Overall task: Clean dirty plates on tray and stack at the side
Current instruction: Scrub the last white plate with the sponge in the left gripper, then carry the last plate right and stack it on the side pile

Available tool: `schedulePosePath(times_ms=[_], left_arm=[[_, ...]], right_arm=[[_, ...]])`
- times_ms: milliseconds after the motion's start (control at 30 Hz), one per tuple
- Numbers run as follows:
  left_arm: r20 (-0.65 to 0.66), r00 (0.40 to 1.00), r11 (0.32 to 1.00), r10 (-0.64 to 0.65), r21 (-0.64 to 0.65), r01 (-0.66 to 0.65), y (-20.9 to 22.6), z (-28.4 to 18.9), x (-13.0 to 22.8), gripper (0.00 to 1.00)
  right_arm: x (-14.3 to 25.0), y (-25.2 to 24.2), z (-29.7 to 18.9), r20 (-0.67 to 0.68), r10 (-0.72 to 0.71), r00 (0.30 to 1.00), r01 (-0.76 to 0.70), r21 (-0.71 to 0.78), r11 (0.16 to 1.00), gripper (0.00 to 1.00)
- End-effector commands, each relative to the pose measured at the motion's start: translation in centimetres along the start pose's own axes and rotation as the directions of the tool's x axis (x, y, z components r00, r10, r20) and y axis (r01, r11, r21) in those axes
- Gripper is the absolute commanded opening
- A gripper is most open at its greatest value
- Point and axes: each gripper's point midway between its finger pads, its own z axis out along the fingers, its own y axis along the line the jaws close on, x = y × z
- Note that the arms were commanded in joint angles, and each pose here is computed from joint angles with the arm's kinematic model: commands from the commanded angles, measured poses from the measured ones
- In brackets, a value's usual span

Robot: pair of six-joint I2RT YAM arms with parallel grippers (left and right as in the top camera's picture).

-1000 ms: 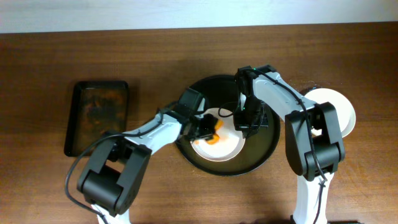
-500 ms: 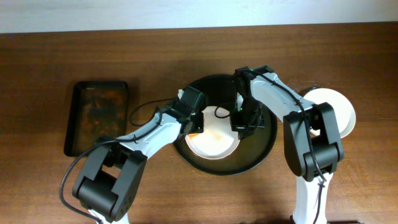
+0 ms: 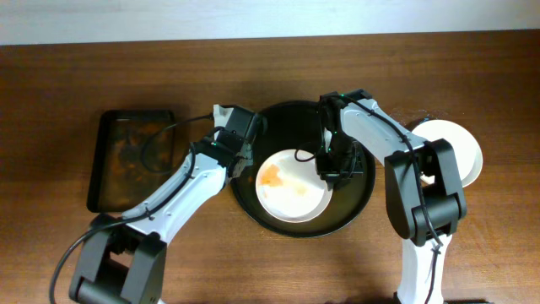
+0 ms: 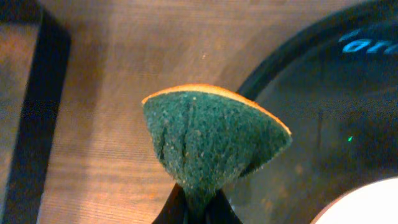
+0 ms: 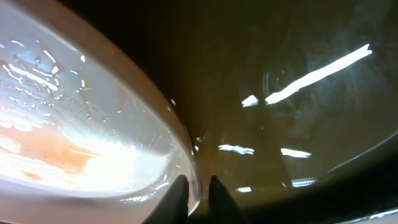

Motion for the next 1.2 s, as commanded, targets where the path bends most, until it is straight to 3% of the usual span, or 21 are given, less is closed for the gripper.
schedulePosePath(times_ms=[0, 67, 233, 300, 333, 400, 467, 567, 633, 733, 933, 1167], left_arm=[[-0.018, 1.0, 0.999, -0.015, 0.033, 0.016, 0.3, -2.3, 0.1, 0.0], [-0.051, 0.999, 0.998, -0.01, 0.06, 0.013, 0.4, -3.4, 0.8, 0.0], [-0.061, 0.998, 0.998, -0.007, 0.054, 0.01, 1.0, -4.0, 1.0, 0.0], [-0.063, 0.998, 0.998, -0.007, 0.057, 0.01, 0.9, -4.0, 1.1, 0.0], [-0.062, 0.998, 0.998, -0.007, 0.057, 0.011, 0.9, -4.0, 1.0, 0.0], [-0.063, 0.998, 0.998, -0.007, 0.057, 0.01, 0.9, -4.0, 1.1, 0.0], [-0.066, 0.998, 0.998, -0.007, 0.063, 0.011, 0.8, -4.1, 1.1, 0.0], [-0.066, 0.998, 0.998, -0.007, 0.063, 0.011, 0.8, -4.1, 1.1, 0.0], [-0.065, 0.998, 0.998, -0.007, 0.063, 0.011, 0.8, -4.1, 1.1, 0.0], [-0.065, 0.998, 0.998, -0.007, 0.062, 0.011, 0.8, -4.1, 1.1, 0.0], [-0.064, 0.998, 0.998, -0.007, 0.062, 0.011, 0.8, -4.1, 1.1, 0.0], [-0.064, 0.998, 0.998, -0.007, 0.063, 0.011, 0.8, -4.1, 1.1, 0.0]], right_arm=[[-0.2, -0.8, 0.7, -0.01, 0.006, 1.0, -0.005, 0.032, 0.999, 0.22], [-0.4, -0.7, 0.7, 0.0, 0.004, 1.0, -0.004, 0.029, 1.0, 0.27], [-0.6, -0.8, 1.8, 0.009, 0.006, 1.0, -0.006, 0.025, 1.0, 0.28], [-0.2, -1.2, 3.4, -0.003, 0.009, 1.0, -0.009, 0.028, 1.0, 0.16], [-0.2, -1.3, 3.7, -0.001, 0.008, 1.0, -0.008, 0.027, 1.0, 0.04], [-0.4, -1.2, 3.3, 0.012, 0.006, 1.0, -0.006, 0.024, 1.0, 0.04], [-1.2, -1.3, 1.1, 0.067, 0.006, 0.998, -0.009, 0.033, 0.999, 0.04], [-2.4, -2.6, -5.3, 0.254, -0.019, 0.967, -0.017, 0.137, 0.99, 0.04], [-2.1, -3.8, -9.9, 0.397, -0.053, 0.916, -0.048, 0.24, 0.97, 0.04], [-0.9, -4.6, -13.5, 0.497, -0.111, 0.861, -0.081, 0.35, 0.933, 0.04], [1.3, -4.9, -16.9, 0.556, -0.225, 0.8, -0.174, 0.575, 0.8, 0.04], [2.5, -1.9, -19.9, 0.605, -0.404, 0.686, -0.254, 0.72, 0.646, 0.04]])
